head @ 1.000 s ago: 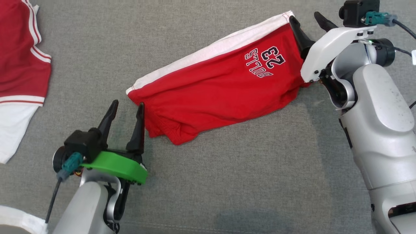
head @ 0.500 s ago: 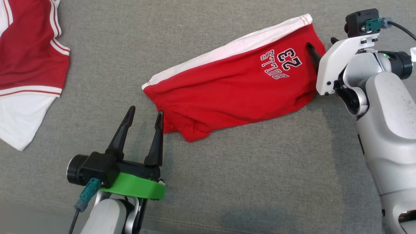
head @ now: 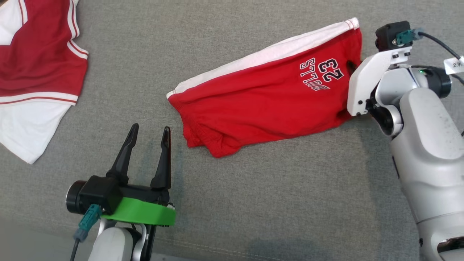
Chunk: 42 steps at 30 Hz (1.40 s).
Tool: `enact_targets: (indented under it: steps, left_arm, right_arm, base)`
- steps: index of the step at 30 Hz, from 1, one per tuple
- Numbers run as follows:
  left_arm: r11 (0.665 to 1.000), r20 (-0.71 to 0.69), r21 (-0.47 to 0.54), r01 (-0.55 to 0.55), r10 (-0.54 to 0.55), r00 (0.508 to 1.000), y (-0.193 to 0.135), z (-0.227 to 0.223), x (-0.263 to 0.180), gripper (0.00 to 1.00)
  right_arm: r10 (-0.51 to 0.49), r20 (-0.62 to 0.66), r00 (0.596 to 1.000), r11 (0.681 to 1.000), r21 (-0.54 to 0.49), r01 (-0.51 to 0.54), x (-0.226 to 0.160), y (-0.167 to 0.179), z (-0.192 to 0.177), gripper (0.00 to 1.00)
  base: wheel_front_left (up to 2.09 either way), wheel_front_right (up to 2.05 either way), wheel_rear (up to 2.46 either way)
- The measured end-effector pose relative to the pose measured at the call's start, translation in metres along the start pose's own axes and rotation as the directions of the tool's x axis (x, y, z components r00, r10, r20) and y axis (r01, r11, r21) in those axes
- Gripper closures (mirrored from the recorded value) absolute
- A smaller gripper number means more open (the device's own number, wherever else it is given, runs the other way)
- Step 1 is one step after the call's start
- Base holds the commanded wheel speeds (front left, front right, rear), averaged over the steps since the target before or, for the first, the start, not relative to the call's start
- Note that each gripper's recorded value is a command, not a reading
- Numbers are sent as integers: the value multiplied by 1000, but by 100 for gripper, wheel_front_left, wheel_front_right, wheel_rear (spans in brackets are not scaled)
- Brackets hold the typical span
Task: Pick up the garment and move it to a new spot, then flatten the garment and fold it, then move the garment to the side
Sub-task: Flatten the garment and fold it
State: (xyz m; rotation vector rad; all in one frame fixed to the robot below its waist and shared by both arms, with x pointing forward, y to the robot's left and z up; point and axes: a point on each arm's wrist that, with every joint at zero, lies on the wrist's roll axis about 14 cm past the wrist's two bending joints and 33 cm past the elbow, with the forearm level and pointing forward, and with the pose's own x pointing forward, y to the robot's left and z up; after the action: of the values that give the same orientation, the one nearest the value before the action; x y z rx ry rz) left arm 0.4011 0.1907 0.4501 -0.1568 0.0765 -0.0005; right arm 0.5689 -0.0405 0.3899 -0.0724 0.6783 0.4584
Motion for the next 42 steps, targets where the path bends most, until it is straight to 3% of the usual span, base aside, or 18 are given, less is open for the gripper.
enact_targets:
  steps: [7, 15, 21, 26, 29, 33, 37, 39, 42]
  left_arm:
    - [1000, -20, -7, 14, -14, 1000, -6, -7, -11, 0]
    - [995, -10, 3, 103, -103, 995, -35, -5, -18, 0]
    - [989, -13, 1, 145, -145, 989, -49, -6, -24, 0]
    - [989, -22, -11, 150, -150, 988, -52, -8, -33, 0]
    - [991, -27, -14, 137, -137, 990, -49, -10, -39, 0]
    - [995, -28, -19, 98, -98, 995, -41, -9, -47, 0]
    - [996, -40, -14, 83, -83, 996, -39, -13, -48, 0]
    - [996, -47, -13, 91, -91, 995, -43, -15, -47, 0]
    - [995, -47, -12, 99, -100, 994, -47, -15, -45, 0]
  right_arm:
    - [24, 77, 997, 982, 187, -38, -30, 5, -1, 100]
    - [-87, 132, 987, 925, 380, 31, -93, -41, -16, 100]
    - [-269, 111, 957, 833, 525, 174, -144, -103, -55, 100]
    - [-460, 119, 880, 753, 579, 315, -190, -164, -70, 100]
    - [-471, 225, 853, 771, 575, 273, -196, -163, -37, 100]
    - [-321, 357, 877, 837, 540, 87, -181, -101, 6, 100]
    - [-178, 398, 900, 880, 474, -36, -169, -42, 16, 100]
    - [-114, 395, 912, 887, 455, -86, -161, -19, 13, 100]
    - [-26, 404, 915, 869, 462, -179, -147, 12, 8, 100]
  base:
    - [0, 0, 0]
    - [0, 0, 0]
    - [0, 0, 0]
    - [0, 0, 0]
    - [0, 0, 0]
    - [0, 0, 0]
    - [0, 0, 0]
    - [0, 0, 0]
    - [0, 0, 0]
